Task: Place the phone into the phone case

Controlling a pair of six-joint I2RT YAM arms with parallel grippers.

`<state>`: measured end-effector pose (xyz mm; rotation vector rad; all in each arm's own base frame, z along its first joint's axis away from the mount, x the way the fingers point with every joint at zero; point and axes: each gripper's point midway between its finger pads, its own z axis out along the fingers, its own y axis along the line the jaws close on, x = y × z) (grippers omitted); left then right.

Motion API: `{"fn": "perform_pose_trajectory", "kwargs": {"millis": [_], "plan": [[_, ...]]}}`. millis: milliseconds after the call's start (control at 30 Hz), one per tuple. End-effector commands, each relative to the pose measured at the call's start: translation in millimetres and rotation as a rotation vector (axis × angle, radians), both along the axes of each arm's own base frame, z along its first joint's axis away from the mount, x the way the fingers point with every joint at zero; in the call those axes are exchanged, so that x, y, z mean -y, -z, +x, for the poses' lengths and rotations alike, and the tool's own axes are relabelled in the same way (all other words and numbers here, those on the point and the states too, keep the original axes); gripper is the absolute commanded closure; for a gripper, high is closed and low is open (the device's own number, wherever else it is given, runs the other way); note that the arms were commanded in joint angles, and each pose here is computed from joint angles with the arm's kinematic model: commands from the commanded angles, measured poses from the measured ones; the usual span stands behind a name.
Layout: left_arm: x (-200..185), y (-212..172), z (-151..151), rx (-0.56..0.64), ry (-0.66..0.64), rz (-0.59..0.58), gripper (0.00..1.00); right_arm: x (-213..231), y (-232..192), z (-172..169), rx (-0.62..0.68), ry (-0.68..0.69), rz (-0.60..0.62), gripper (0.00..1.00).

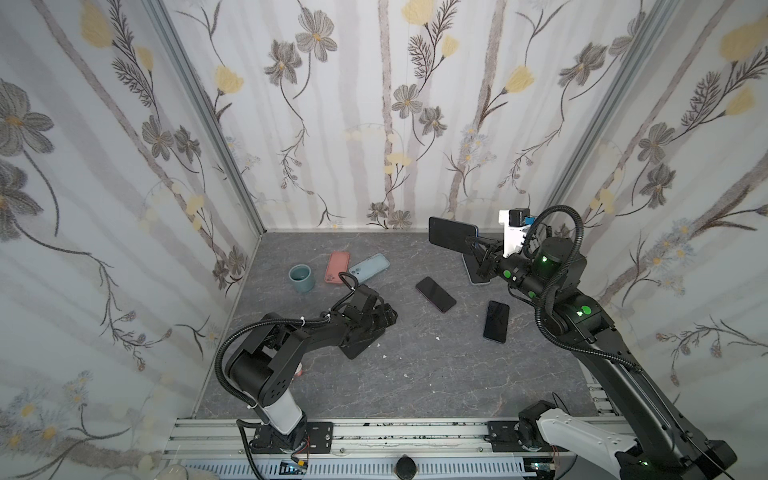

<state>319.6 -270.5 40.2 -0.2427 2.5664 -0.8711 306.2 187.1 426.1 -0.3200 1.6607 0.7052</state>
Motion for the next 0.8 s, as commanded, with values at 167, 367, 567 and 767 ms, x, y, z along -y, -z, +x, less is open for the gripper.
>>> {"fn": "perform_pose_trajectory", "kwargs": {"millis": [167,367,567,767], "plan": [[66.3,6.7,-45.4,-0.023,0.307,0.021,0.24,6.5,-14.7,-5.7,0.046,0.021,0.014,1.00],[93.9,-4.2,-88.4,-0.037,0.469,-0.007,0.24,7.0,-12.1,-2.7,0.039,0.031,0.013,1.00],[93.7,-45.3,-77.9,0.040,0.408,-0.061,0.22,2.8,-4.7,5.3,-0.010,0.033,0.045,1.00],[48.3,-87.3,-47.0,0.127,0.233,-0.055,0.22,-1.6,19.5,6.3,-0.163,0.031,0.113,1.00]]}}
